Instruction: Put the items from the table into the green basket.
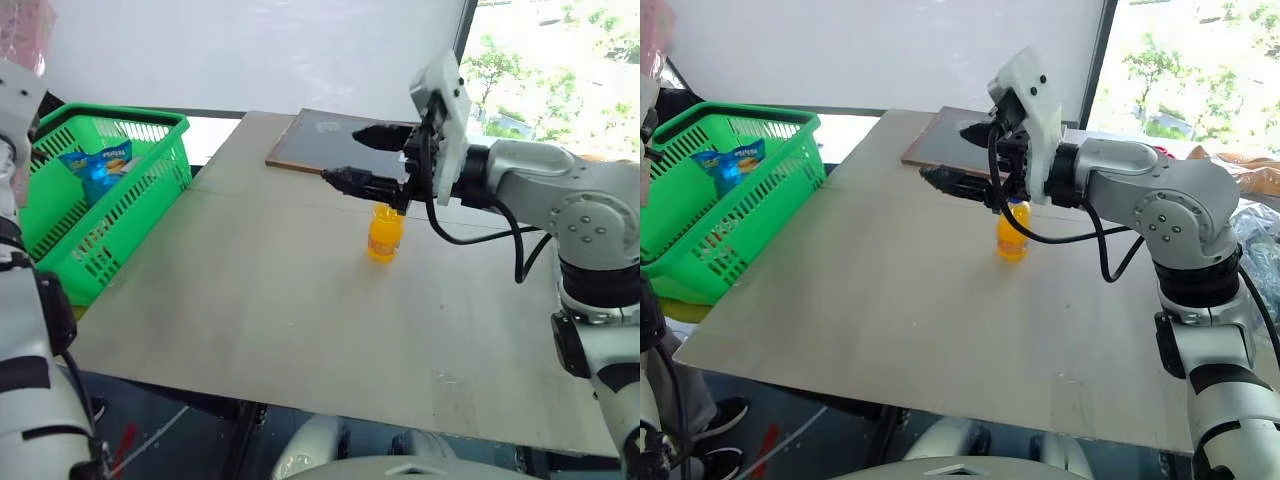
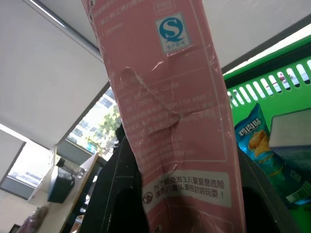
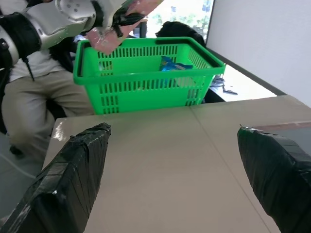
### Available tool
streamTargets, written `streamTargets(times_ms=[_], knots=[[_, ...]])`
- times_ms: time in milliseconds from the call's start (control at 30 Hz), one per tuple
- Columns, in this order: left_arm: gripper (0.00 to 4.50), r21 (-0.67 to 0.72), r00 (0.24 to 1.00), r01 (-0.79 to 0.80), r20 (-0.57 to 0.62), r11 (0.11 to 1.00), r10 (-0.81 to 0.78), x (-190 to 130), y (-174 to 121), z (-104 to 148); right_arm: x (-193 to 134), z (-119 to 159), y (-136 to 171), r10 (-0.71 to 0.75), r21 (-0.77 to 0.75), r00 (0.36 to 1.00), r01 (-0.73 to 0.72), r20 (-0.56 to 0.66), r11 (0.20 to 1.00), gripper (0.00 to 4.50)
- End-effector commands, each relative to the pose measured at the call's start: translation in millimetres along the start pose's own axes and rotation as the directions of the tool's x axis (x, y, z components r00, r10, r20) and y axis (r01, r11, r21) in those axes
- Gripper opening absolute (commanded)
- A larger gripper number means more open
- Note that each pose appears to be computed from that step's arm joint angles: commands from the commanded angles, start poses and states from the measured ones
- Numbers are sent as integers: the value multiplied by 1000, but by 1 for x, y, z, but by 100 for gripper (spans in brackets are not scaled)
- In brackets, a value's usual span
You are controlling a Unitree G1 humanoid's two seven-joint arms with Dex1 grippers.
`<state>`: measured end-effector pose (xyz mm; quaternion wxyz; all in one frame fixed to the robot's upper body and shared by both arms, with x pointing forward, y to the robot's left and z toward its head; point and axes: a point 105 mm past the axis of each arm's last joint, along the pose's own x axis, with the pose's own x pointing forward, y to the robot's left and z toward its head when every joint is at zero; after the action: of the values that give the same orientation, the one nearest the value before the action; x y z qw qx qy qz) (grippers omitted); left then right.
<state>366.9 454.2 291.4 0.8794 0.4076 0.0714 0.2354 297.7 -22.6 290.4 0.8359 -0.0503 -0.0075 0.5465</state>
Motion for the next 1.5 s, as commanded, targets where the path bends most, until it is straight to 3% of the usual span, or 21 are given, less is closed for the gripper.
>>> streamTargets(times_ms=[33, 133, 167, 233, 333, 367, 400, 467, 533, 567, 633, 767, 967, 1133, 1367, 1500], knots=[[163, -160, 996, -8, -89, 987, -7, -4, 1, -27, -10, 19, 6, -8, -54, 998, 11, 58, 998, 450], [301, -178, 996, -58, -78, 982, 45, -5, 6, -28, -13, 19, 9, -9, -60, 998, 13, 63, 998, 450], [326, -204, 998, -54, -35, 977, 48, -4, 7, -19, -15, 19, 10, -9, -60, 998, 12, 64, 998, 450], [420, -238, 994, -29, 92, 971, 52, -2, 9, 10, -19, 17, 10, -14, -70, 998, 18, 64, 997, 450], [420, -322, 962, 75, 274, 944, 17, -1, 2, 57, -24, 15, 11, -20, -79, 998, 25, 66, 997, 450], [420, -342, 927, 197, 371, 919, -61, -2, -18, 86, -28, 14, 11, -25, -84, 997, 30, 69, 996, 450], [420, -287, 834, 433, 486, 854, -259, -11, -63, 118, -34, 11, 12, -36, -89, 997, 42, 67, 995, 450], [420, -165, 615, 719, 605, 676, -506, -44, -125, 149, -42, 6, 13, -57, -95, 997, 63, 55, 994, 450], [420, -63, 366, 903, 627, 424, -687, -99, -196, 156, -60, -7, 10, -121, -94, 993, 120, 5, 988, 450], [420, -42, 286, 942, 624, 334, -727, -121, -216, 156, -66, -12, 10, -142, -96, 990, 140, -14, 985, 450], [420, -22, 207, 971, 586, 240, -783, -149, -243, 145, -76, -21, 11, -180, -98, 982, 174, -54, 980, 450], [436, -91, 191, 982, 473, 168, -860, -171, -280, 112, -99, -37, 19, -249, -113, 960, 236, -127, 965, 450], [436, -92, 176, 984, 453, 150, -874, -174, -285, 109, -106, -42, 25, -309, -92, 944, 299, -120, 950, 450], [436, 27, 211, 971, 364, 236, -907, -164, -312, 104, -105, -44, 27, -325, -74, 938, 318, -122, 945, 450], [436, 98, 184, 967, 363, 234, -913, -160, -347, 111, -106, -42, 27, -334, -62, 934, 329, -126, 942, 450], [290, 72, 168, 975, 388, 211, -906, -156, -361, 121, -107, -42, 28, -337, -60, 933, 332, -128, 941, 450]])
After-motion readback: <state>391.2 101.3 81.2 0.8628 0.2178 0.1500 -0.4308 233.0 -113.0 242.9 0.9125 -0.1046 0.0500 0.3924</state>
